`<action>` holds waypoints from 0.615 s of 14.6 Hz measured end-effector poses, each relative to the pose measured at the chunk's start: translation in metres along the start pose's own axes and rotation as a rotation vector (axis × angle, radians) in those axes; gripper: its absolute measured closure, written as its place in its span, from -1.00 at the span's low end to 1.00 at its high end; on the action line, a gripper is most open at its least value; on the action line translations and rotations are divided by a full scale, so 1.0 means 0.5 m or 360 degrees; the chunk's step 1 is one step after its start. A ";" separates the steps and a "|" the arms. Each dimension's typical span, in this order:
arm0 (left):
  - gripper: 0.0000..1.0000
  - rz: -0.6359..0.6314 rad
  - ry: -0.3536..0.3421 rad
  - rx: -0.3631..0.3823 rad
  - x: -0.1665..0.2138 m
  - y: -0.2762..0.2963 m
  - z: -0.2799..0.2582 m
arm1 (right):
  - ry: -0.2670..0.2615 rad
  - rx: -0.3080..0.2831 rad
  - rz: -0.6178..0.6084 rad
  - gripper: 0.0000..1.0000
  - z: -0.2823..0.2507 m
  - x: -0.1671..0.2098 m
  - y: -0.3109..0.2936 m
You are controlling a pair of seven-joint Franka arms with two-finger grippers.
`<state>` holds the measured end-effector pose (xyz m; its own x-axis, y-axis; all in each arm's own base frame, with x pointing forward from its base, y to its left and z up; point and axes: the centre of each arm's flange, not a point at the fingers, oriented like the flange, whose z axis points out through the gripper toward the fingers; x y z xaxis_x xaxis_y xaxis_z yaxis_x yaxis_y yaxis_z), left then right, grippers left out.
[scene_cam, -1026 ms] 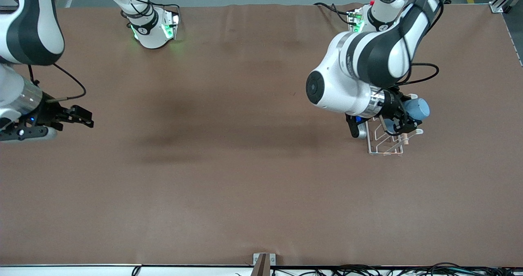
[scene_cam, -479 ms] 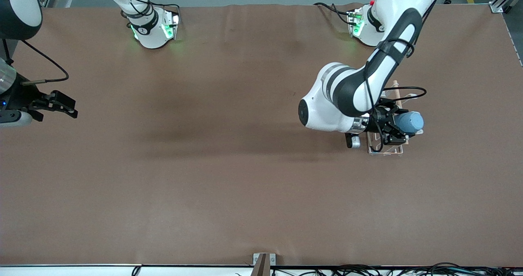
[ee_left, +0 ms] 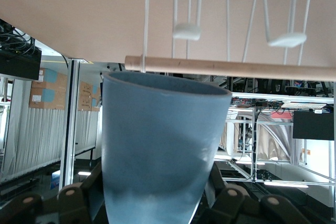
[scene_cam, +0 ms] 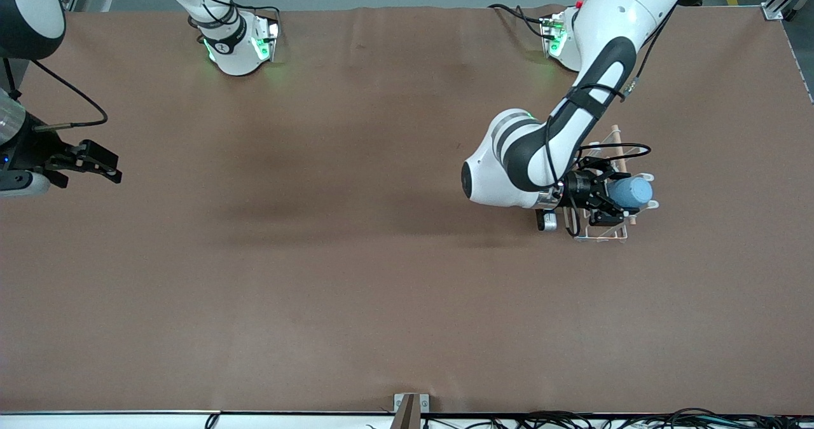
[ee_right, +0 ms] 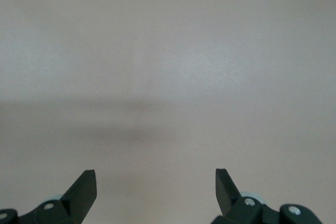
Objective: Hang cup on cup holder
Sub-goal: 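Position the blue cup over a rack hook with the left gripper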
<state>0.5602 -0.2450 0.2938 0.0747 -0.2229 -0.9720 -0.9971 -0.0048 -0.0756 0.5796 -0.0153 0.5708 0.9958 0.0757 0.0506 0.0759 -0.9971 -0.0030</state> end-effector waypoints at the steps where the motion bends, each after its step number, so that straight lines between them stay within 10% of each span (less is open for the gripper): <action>1: -0.56 -0.0012 -0.0016 -0.0001 0.013 0.008 0.005 | 0.0003 0.0000 0.0005 -1.00 -0.002 0.001 -0.002; 9: -0.56 -0.0082 -0.0129 0.0026 0.101 0.035 0.032 | 0.0109 -0.0007 -0.0018 -1.00 -0.070 0.013 -0.022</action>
<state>0.5469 -0.2409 0.2397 0.1272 -0.1433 -0.9815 -0.9917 0.0016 -0.1288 0.5836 -0.0040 0.6062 0.9892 0.0862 0.1189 0.0865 -0.9962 0.0021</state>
